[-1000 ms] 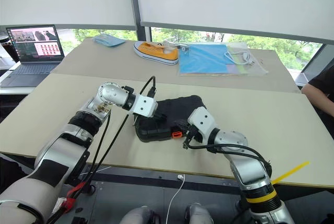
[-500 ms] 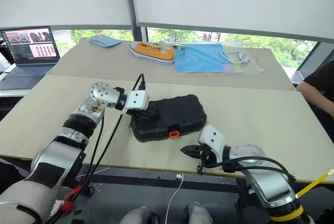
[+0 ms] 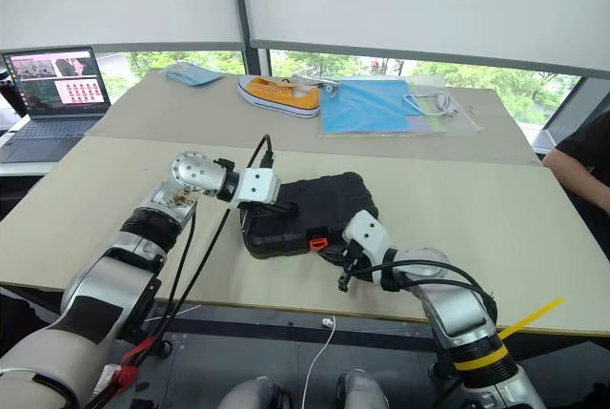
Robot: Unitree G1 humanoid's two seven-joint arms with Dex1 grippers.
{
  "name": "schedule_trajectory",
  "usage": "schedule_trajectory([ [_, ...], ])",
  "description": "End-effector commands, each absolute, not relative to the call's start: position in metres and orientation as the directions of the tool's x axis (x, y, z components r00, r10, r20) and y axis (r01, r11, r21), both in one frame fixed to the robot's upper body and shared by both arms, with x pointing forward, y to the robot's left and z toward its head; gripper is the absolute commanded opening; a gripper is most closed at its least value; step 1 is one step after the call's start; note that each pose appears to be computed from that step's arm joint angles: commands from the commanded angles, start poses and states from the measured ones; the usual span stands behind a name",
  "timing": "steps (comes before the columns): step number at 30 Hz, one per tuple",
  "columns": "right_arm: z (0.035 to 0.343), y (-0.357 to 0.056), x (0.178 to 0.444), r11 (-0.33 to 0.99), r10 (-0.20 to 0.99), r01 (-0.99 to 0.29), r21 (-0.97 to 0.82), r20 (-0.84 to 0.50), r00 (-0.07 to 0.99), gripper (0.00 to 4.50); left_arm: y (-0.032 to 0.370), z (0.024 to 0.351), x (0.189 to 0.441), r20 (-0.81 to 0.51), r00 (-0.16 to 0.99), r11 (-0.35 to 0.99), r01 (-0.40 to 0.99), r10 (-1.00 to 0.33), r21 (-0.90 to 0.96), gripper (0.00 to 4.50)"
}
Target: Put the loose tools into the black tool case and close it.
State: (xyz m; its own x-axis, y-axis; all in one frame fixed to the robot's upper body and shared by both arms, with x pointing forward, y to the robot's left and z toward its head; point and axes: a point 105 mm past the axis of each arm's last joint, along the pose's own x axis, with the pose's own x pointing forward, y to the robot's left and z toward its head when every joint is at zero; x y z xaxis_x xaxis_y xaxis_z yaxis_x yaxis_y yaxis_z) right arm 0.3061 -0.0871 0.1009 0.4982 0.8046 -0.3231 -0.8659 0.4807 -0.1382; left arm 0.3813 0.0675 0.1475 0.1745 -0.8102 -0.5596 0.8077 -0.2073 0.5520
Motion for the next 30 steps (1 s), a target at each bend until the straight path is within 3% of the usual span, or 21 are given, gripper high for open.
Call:
schedule_trajectory([
  [1,0.141,-0.089,0.326,0.529,0.786,-0.806,-0.267,-0.204,0.584,0.01,0.070,0.108,0.370,-0.671,0.095,-0.292,0.849,-0.735,0.440,0.06],
  [30,0.155,-0.085,0.335,0.545,0.785,-0.794,-0.270,-0.169,0.596,0.01,0.076,0.082,0.356,-0.733,0.043,-0.393,0.822,-0.679,0.412,0.06],
])
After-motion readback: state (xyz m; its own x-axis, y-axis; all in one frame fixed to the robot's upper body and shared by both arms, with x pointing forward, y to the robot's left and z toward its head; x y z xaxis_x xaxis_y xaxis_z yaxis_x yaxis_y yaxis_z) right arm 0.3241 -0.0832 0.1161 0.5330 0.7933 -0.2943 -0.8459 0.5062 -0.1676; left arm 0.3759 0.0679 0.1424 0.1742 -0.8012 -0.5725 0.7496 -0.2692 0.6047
